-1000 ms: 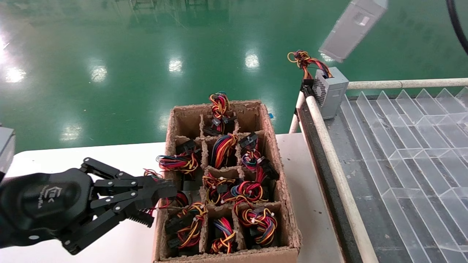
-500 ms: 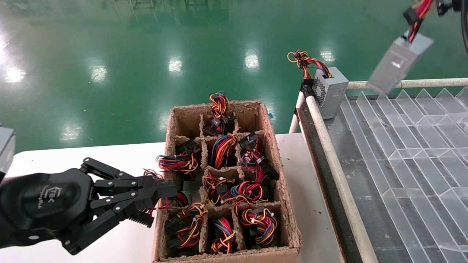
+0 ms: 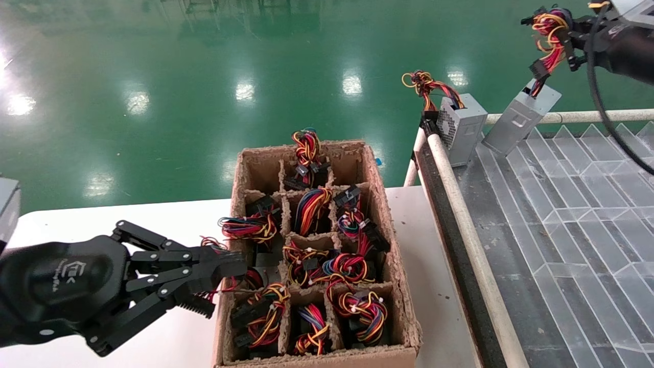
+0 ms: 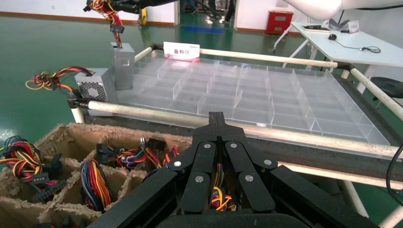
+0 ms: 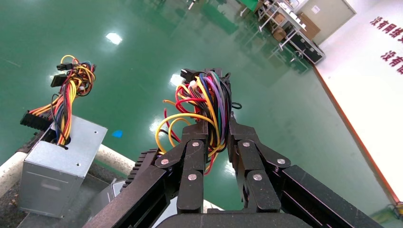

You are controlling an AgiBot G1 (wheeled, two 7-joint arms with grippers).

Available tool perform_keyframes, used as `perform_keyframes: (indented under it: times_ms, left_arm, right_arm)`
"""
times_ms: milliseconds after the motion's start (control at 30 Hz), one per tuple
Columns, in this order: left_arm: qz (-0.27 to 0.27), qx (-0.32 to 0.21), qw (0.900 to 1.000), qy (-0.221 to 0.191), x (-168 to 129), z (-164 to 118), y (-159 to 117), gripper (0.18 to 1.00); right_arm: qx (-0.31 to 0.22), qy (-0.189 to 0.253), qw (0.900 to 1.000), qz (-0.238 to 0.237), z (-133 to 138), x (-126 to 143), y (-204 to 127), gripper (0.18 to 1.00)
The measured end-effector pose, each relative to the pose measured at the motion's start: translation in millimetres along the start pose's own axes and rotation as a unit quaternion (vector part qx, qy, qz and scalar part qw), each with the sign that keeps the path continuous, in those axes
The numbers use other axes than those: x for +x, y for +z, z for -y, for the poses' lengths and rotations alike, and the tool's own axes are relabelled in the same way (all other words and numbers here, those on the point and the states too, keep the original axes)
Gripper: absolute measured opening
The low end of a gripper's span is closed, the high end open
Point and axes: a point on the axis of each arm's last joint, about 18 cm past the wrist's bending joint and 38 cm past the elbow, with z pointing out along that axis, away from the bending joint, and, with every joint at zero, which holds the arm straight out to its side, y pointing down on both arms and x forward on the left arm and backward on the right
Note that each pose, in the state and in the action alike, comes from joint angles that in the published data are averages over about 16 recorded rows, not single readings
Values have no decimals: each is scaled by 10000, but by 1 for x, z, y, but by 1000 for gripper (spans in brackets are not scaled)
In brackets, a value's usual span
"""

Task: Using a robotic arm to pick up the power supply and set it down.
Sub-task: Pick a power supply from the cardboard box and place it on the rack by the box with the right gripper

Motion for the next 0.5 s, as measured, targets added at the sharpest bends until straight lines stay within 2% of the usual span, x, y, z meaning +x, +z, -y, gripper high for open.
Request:
perform_keyframes:
  times_ms: [500]
  left_arm:
    - [0, 0, 10000, 0, 0, 0, 0, 191]
  right_arm:
    - [-2, -108, 9999, -85, -4, 9, -1, 248]
